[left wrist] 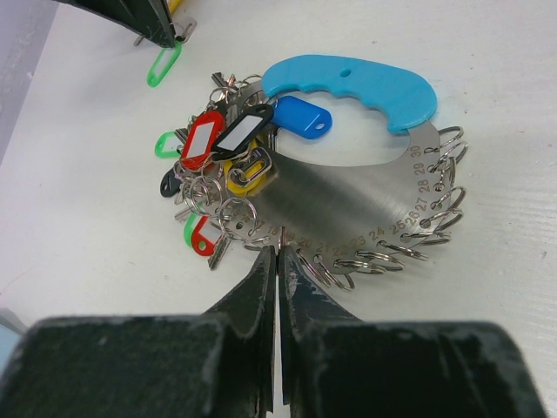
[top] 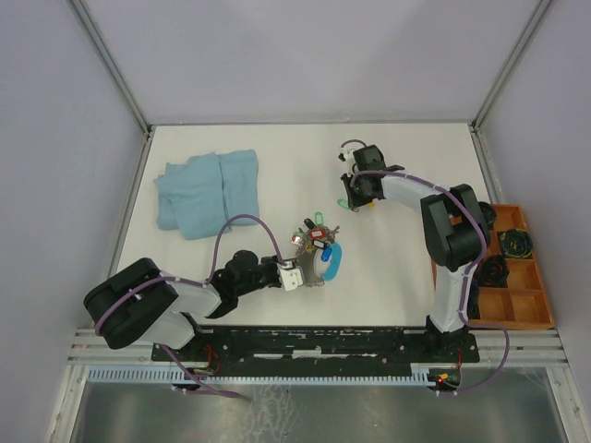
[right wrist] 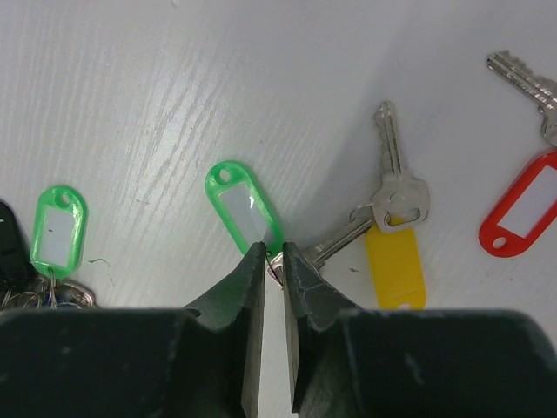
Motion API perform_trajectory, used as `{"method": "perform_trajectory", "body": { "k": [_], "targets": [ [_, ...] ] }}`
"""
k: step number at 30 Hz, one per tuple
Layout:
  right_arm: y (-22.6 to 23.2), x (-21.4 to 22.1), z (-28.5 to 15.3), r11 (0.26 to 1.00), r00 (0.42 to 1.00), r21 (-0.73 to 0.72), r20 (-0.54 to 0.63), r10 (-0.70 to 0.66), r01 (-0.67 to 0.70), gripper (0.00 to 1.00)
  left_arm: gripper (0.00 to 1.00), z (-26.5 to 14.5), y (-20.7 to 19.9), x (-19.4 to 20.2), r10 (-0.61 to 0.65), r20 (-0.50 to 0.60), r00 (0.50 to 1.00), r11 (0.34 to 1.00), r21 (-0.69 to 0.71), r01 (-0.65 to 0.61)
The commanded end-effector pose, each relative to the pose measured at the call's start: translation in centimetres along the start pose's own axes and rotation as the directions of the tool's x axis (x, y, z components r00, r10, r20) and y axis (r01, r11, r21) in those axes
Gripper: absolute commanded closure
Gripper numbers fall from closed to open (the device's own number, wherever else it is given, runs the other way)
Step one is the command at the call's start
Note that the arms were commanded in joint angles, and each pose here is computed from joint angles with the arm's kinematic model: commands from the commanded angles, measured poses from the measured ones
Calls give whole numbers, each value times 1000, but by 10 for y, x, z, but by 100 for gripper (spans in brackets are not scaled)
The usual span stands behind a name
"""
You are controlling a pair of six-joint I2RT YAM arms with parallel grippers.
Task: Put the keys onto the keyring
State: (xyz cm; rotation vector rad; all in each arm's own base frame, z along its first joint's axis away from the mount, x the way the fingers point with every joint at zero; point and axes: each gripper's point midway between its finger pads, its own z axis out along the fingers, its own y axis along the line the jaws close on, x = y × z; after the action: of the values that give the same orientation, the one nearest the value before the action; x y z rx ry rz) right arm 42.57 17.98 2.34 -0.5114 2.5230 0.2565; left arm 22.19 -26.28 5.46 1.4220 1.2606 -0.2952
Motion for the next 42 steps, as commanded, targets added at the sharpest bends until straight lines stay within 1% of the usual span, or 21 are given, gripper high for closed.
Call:
{"method": "perform_trajectory", "body": {
  "k": [1, 4, 8, 9, 13, 17, 23, 27, 34, 39, 42],
  "targets": [
    [0, -13, -6, 1000, 1000, -2, 24, 10, -10, 82, 97, 4, 12, -20, 20, 62, 998, 999, -30, -18],
    [-1, -10, -12, 1000, 1000, 7, 14, 10, -10, 91, 97, 4, 12, -20, 21, 67, 998, 999, -26, -19],
    [2, -3, -31, 1000, 1000, 10, -7, 14, -14, 99, 97, 4, 10, -21, 23, 72, 997, 1000, -20, -22],
    [2, -2, -39, 1000, 1000, 13, -9, 15, -15, 99, 97, 4, 10, -22, 23, 73, 997, 1000, -19, -22],
    [7, 21, -70, 999, 995, 35, -94, 22, -19, 99, 97, 4, 10, -23, 26, 80, 996, 1000, -14, -24],
    [12, 51, -101, 998, 978, 53, -206, 40, -29, 99, 97, 4, 8, -24, 28, 86, 996, 1000, -8, -27],
    [6, 98, -128, 990, 913, 128, -409, -6, 63, 99, 97, 4, 8, -25, 29, 92, 995, 1000, -4, -29],
    [12, 115, -121, 991, 868, 95, -495, -37, 96, 98, 97, 4, 7, -25, 28, 91, 995, 1000, -1, -29],
    [21, 111, -93, 989, 836, 53, -542, -87, 138, 95, 97, 5, 7, -25, 29, 92, 995, 1000, 3, -30],
    [22, 102, -75, 987, 843, 58, -529, -95, 147, 91, 97, 5, 7, -24, 29, 91, 995, 1000, 3, -29],
    [22, 93, -71, 986, 859, 70, -502, -98, 153, 82, 97, 4, 6, -24, 29, 91, 995, 1000, 5, -29]
  ]
}}
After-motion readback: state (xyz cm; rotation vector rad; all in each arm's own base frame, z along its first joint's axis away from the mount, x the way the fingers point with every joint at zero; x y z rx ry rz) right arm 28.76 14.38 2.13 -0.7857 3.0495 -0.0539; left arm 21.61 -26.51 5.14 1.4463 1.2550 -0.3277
